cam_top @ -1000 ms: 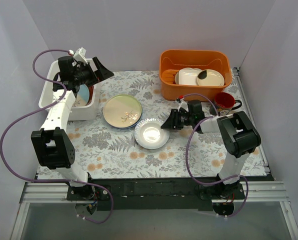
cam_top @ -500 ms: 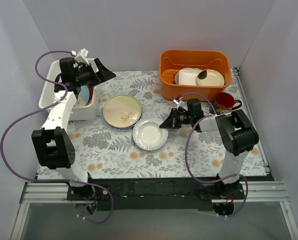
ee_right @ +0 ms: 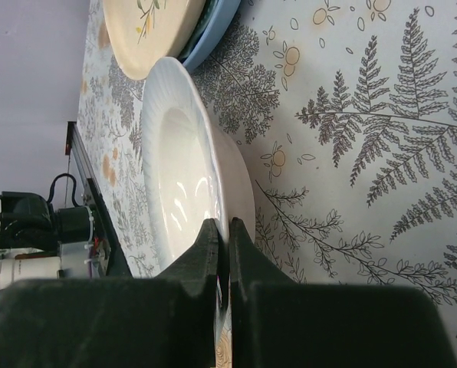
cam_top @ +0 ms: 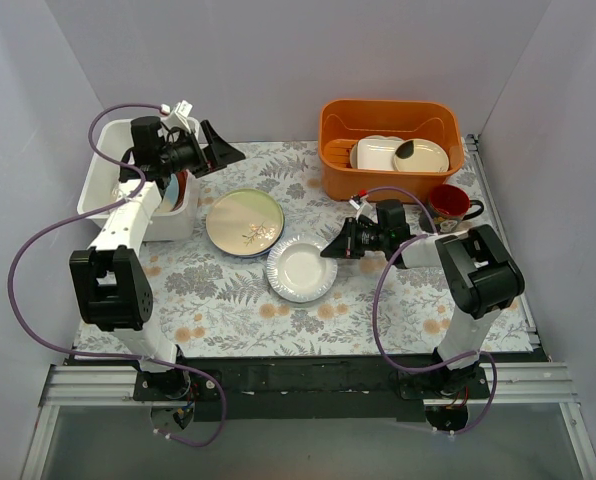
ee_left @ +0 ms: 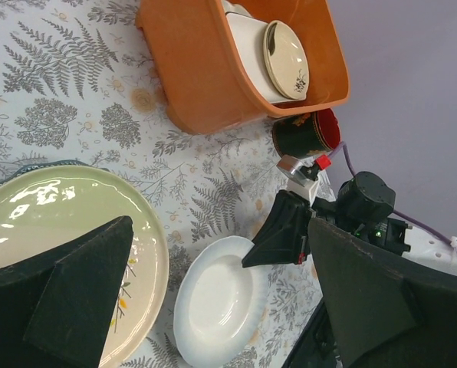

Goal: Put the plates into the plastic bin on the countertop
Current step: Pick up the plate at the center of the board.

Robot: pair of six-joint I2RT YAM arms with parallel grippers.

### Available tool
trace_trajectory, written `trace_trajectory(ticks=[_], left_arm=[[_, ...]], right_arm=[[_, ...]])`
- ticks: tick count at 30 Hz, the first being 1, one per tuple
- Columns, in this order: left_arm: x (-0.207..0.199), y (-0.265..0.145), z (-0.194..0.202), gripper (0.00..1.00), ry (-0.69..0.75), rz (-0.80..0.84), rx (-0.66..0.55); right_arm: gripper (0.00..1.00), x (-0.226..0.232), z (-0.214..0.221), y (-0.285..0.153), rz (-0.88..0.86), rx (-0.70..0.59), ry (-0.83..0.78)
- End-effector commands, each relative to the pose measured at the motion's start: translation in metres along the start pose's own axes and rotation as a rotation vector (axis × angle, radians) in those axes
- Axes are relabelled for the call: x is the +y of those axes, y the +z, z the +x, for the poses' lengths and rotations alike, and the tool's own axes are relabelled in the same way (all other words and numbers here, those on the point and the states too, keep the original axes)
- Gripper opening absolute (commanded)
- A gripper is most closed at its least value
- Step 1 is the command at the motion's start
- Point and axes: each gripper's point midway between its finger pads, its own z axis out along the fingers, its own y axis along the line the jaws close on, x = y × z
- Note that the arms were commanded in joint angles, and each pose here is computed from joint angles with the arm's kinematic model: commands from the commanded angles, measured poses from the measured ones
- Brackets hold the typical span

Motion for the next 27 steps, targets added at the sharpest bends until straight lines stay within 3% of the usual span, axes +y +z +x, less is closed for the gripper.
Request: trace_trajectory(ticks=[1,14,27], left_arm=[[-0.011,-0.001,0.001,0.98,0.022,0.055,0.007],[-0.033,0.029,0.042,0.98,-0.036,0.194,0.173],[-0.037,0.058,0.082,0.98,-0.044,0.184,0.328]], right_arm=[[0.01,0.019,-0.016,-0.006,-0.048,-0.058,-0.098],[0.01,0.052,-0.027,-0.029,-0.159,-0.123,-0.114],[0.01,0.062,-0.038,-0.052,-0.138,-0.206,-0.136]])
